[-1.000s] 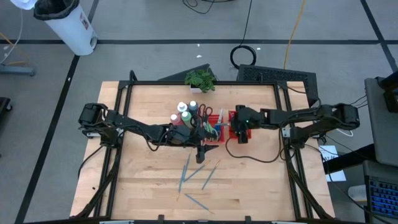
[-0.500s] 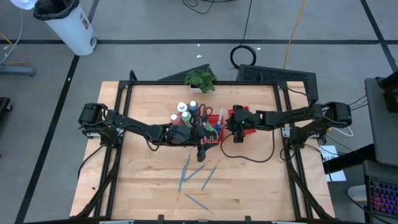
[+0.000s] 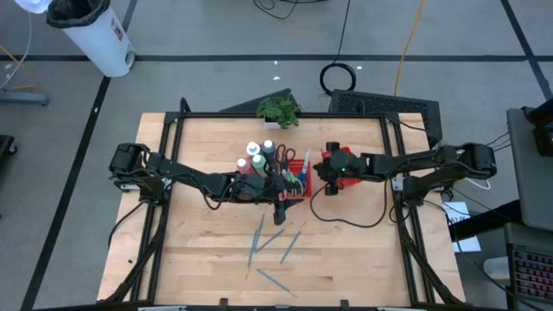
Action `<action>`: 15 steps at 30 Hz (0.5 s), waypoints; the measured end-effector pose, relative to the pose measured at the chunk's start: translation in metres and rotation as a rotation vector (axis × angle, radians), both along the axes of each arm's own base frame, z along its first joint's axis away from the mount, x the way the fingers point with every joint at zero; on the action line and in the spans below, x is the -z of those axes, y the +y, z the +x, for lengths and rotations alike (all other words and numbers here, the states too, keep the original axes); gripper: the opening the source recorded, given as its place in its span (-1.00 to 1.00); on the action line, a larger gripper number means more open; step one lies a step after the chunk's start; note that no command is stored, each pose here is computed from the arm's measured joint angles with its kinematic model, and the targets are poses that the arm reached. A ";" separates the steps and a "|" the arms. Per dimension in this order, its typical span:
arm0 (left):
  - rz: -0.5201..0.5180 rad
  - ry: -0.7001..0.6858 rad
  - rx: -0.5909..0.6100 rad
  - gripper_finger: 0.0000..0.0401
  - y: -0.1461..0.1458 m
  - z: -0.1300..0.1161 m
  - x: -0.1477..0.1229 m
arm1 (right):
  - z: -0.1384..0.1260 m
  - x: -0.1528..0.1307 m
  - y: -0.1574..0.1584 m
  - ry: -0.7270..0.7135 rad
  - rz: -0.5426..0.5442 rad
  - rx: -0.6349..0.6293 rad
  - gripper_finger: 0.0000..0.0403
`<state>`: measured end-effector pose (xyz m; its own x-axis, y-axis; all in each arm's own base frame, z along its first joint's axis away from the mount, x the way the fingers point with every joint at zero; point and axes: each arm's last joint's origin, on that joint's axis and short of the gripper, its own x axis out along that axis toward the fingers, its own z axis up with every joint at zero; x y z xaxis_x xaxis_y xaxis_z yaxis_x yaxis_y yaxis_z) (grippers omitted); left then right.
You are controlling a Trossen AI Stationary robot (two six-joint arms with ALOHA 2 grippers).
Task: Pick & Place Paint Supplies
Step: Adjust the scissors in the middle red bin
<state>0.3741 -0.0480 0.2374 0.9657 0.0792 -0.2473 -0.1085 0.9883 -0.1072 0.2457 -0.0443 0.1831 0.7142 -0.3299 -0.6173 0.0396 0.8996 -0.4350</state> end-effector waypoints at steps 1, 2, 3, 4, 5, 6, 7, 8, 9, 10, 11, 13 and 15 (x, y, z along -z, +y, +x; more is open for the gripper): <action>0.000 0.000 0.000 0.09 0.000 0.000 0.000 | -0.001 -0.004 0.000 -0.016 -0.020 0.007 -0.98; 0.000 0.000 0.000 0.09 0.000 0.000 0.000 | -0.002 -0.007 0.001 -0.029 -0.034 0.005 -0.99; 0.000 0.000 0.000 0.09 0.000 0.000 0.000 | -0.003 -0.011 0.001 -0.042 -0.045 0.012 -0.99; 0.000 0.000 0.000 0.09 0.000 0.000 0.000 | -0.004 -0.014 0.001 -0.061 -0.051 0.018 -0.99; 0.000 0.000 0.000 0.09 0.000 0.000 0.000 | -0.005 -0.018 0.001 -0.087 -0.049 0.019 -0.99; 0.000 -0.001 0.000 0.09 0.000 0.000 0.000 | -0.006 -0.023 0.001 -0.117 -0.047 0.026 -0.99; 0.000 -0.001 0.000 0.09 0.000 0.000 0.000 | -0.007 -0.028 0.001 -0.152 -0.045 0.031 -0.99; 0.000 -0.001 0.000 0.09 0.000 0.000 0.000 | -0.008 -0.034 0.001 -0.195 -0.043 0.036 -0.99; -0.001 -0.002 0.000 0.09 0.000 0.000 0.000 | -0.009 -0.039 0.001 -0.238 -0.037 0.042 -0.99; 0.000 -0.002 0.000 0.09 0.000 0.000 0.000 | -0.009 -0.044 0.002 -0.280 -0.026 0.047 -0.99; 0.000 -0.003 0.000 0.09 0.000 0.000 0.000 | -0.010 -0.049 0.002 -0.325 -0.004 0.035 -0.99; -0.001 -0.003 0.000 0.09 0.000 0.000 0.000 | -0.009 -0.060 0.003 -0.442 0.069 -0.006 -0.99; 0.000 -0.008 0.000 0.09 0.000 0.000 -0.001 | -0.007 -0.071 0.003 -0.574 0.175 -0.055 -0.99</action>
